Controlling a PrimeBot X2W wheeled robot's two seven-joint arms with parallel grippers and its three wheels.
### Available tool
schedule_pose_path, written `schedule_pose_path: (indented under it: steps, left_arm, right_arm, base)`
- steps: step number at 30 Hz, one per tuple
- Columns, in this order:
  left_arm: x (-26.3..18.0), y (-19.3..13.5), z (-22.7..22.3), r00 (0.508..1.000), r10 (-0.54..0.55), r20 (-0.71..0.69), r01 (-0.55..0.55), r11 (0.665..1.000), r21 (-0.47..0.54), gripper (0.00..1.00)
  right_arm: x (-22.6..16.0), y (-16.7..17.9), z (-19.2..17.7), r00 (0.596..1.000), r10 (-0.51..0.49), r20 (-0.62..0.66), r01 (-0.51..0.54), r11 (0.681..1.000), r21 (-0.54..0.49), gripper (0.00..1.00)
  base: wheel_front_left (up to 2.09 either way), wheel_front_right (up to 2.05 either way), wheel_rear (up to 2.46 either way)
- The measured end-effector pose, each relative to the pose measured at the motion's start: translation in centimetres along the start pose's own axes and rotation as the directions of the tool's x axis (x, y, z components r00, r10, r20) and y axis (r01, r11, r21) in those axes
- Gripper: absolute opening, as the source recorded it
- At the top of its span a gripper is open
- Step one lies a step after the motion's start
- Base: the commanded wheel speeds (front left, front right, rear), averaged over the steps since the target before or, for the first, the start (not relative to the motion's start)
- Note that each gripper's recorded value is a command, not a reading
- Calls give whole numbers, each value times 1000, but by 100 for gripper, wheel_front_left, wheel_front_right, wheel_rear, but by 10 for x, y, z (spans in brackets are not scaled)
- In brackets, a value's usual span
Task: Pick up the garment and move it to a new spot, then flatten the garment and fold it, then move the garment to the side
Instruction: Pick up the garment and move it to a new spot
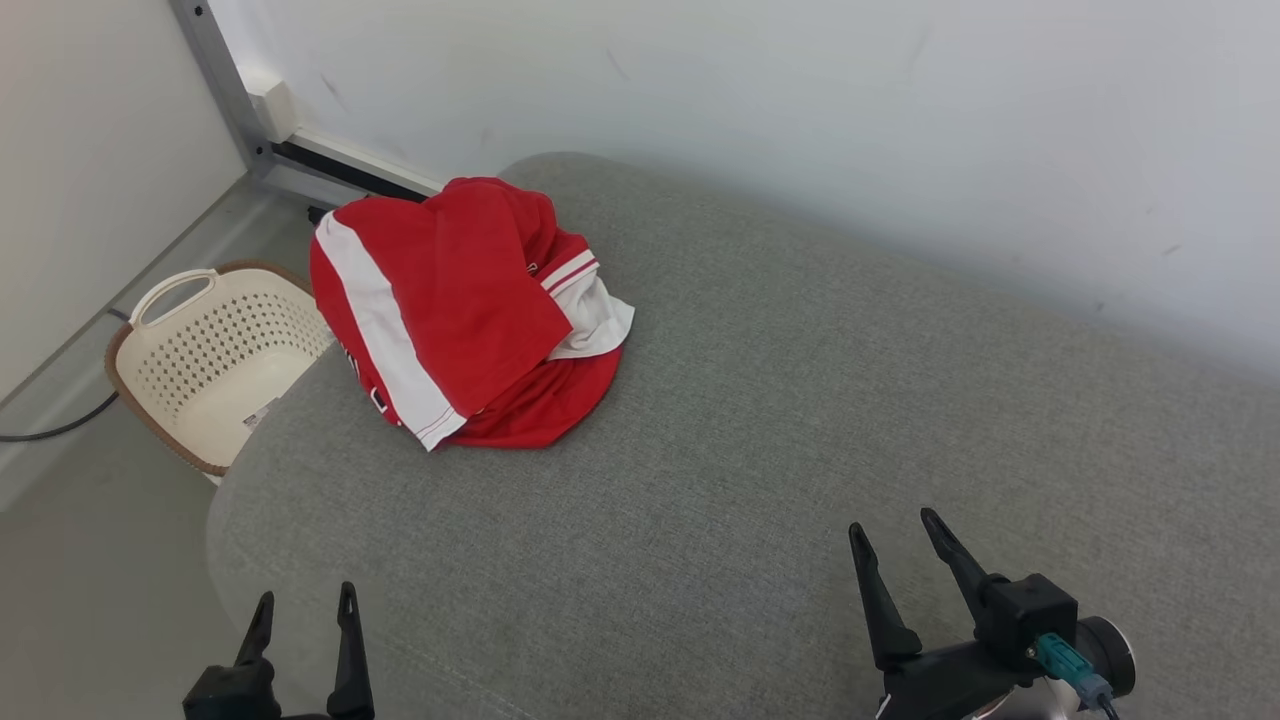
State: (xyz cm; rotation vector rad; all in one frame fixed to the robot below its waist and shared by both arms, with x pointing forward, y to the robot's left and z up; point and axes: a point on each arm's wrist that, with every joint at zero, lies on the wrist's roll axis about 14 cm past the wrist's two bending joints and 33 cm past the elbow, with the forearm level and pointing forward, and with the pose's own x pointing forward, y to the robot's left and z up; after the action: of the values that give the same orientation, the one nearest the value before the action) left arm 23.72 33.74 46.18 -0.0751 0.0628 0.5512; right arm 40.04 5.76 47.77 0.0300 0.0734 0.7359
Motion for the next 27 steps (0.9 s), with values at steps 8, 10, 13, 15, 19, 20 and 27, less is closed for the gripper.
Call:
schedule_pose_path:
  steps: [8,10,13,15,19,20,27]
  left_arm:
    - [-6,9,-4,999,35,-12,-35,999,-7,100]
    - [-6,8,-4,999,32,-15,-32,999,-10,100]
    - [-4,6,-7,999,25,-34,-26,999,-33,100]
    - [2,5,-9,998,18,-65,-21,998,-51,100]
    - [40,-7,24,999,-21,-31,19,996,-86,100]
    - [51,-10,34,999,-32,-19,30,995,-95,100]
    - [128,-29,83,992,-104,-73,96,990,-100,100]
  right_arm:
    - [9,8,-4,999,31,-11,-31,1000,4,100]
    - [8,8,-4,999,32,-10,-32,999,3,100]
    - [8,7,-4,1000,28,-9,-28,1000,4,100]
    - [8,5,-5,1000,21,-12,-21,1000,6,100]
    - [10,-1,-7,1000,12,-21,-12,1000,-6,100]
    - [11,-1,-8,1000,15,-25,-15,1000,-11,100]
    - [26,-13,4,999,38,-11,-38,997,-67,100]
  base:
    - [0,0,0]
    - [0,0,0]
    - [0,0,0]
    - [0,0,0]
    - [0,0,0]
    - [0,0,0]
    - [0,0,0]
